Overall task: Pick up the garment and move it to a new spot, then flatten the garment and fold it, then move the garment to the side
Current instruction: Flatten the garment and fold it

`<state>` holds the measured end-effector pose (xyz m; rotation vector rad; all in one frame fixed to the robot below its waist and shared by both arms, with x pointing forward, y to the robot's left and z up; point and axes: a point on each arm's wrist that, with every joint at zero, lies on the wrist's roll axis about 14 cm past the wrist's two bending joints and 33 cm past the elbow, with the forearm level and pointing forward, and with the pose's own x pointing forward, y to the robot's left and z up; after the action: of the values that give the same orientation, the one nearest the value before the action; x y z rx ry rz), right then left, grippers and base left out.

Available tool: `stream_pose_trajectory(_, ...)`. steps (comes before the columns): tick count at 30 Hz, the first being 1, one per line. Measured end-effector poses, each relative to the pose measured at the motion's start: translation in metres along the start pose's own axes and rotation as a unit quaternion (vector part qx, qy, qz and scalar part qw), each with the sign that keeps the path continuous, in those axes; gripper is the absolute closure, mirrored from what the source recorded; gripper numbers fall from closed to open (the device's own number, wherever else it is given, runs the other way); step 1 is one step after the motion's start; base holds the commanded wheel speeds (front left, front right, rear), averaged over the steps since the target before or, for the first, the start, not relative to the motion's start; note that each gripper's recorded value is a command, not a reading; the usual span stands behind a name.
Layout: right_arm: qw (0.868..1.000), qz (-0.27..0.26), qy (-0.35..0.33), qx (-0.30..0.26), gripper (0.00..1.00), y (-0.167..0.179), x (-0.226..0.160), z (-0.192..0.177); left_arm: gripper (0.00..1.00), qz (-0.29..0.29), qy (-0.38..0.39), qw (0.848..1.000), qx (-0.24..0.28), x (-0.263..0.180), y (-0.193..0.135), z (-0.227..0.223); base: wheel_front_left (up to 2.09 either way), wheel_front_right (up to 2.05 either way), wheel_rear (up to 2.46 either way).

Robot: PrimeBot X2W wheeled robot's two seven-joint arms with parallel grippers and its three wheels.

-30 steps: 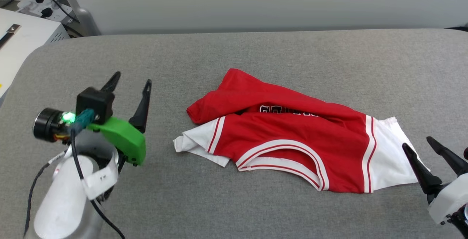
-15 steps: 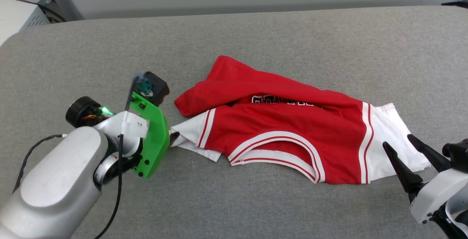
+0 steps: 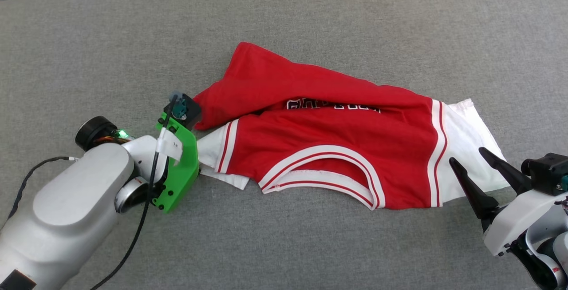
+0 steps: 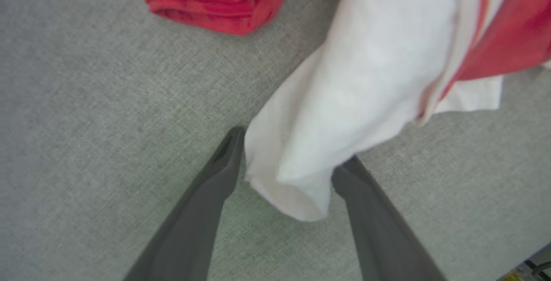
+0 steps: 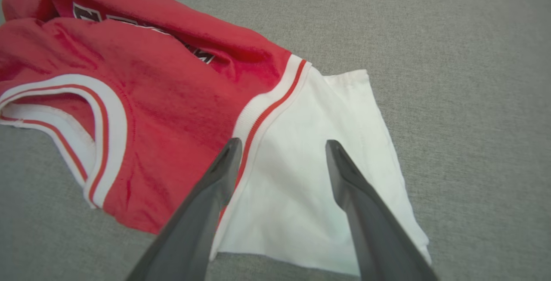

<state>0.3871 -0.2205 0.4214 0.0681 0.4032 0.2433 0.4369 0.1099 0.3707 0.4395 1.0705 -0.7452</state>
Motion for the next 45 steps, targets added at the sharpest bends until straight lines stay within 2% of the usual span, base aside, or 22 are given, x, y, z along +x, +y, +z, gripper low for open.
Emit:
stream_pose_trajectory(1, 1.0, -0.002, 0.001, 0.001, 0.0, -0.001, 0.0, -0.001, 1.0, -0.001, -0.001, 1.0, 0.001, 0.002, 0.001, 0.001, 0.0, 0.0, 0.0)
stream_pose_trajectory(7, 1.0, -0.014, 0.006, 0.006, 0.0, -0.009, -0.003, -0.008, 1.0, 0.002, -0.046, 0.999, 0.015, 0.002, 0.003, 0.019, 0.0, 0.0, 0.0)
stream_pose_trajectory(12, 1.0, -0.009, -0.006, 0.005, 0.0, -0.006, -0.005, -0.003, 1.0, 0.03, -0.095, 0.995, 0.023, -0.02, 0.014, 0.031, 0.0, 0.0, 0.0)
stream_pose_trajectory(18, 1.0, 0.008, -0.024, -0.001, 0.0, 0.005, 0.0, 0.008, 1.0, 0.111, -0.157, 0.981, 0.033, -0.069, 0.047, 0.036, 0.0, 0.0, 0.0)
stream_pose_trajectory(24, 0.999, 0.027, -0.037, -0.007, 0.0, 0.018, 0.003, 0.016, 1.0, 0.199, -0.195, 0.96, 0.033, -0.115, 0.078, 0.029, 0.0, 0.0, 0.0)
stream_pose_trajectory(25, 0.999, 0.031, -0.042, -0.01, 0.0, 0.021, 0.003, 0.019, 1.0, 0.232, -0.204, 0.951, 0.028, -0.129, 0.089, 0.022, 0.0, 0.0, 0.0)
stream_pose_trajectory(28, 0.998, 0.034, -0.048, -0.012, 0.0, 0.023, 0.002, 0.023, 1.0, 0.258, -0.196, 0.946, 0.012, -0.133, 0.095, -0.004, 0.0, 0.0, 0.0)
stream_pose_trajectory(33, 0.999, 0.026, -0.038, -0.007, 0.0, 0.019, -0.004, 0.014, 1.0, 0.228, -0.158, 0.96, -0.049, -0.098, 0.07, -0.064, 0.0, 0.0, 0.0)
stream_pose_trajectory(38, 0.999, 0.018, -0.037, -0.005, 0.0, 0.014, -0.007, 0.013, 1.0, 0.185, -0.131, 0.968, -0.108, -0.064, 0.032, -0.102, 0.0, 0.0, 0.0)
stream_pose_trajectory(41, 0.999, 0.016, -0.036, -0.005, 0.0, 0.013, -0.009, 0.013, 1.0, 0.167, -0.124, 0.968, -0.139, -0.049, 0.015, -0.116, 0.0, 0.0, 0.0)
stream_pose_trajectory(44, 0.999, 0.017, -0.036, -0.008, 0.0, 0.014, -0.011, 0.016, 1.0, 0.169, -0.14, 0.963, -0.159, -0.049, 0.015, -0.115, 0.0, 0.0, 0.0)
stream_pose_trajectory(45, 0.999, 0.019, -0.037, -0.009, 0.0, 0.015, -0.011, 0.017, 0.64, 0.173, -0.147, 0.96, -0.162, -0.05, 0.015, -0.116, 0.0, 0.0, 0.0)
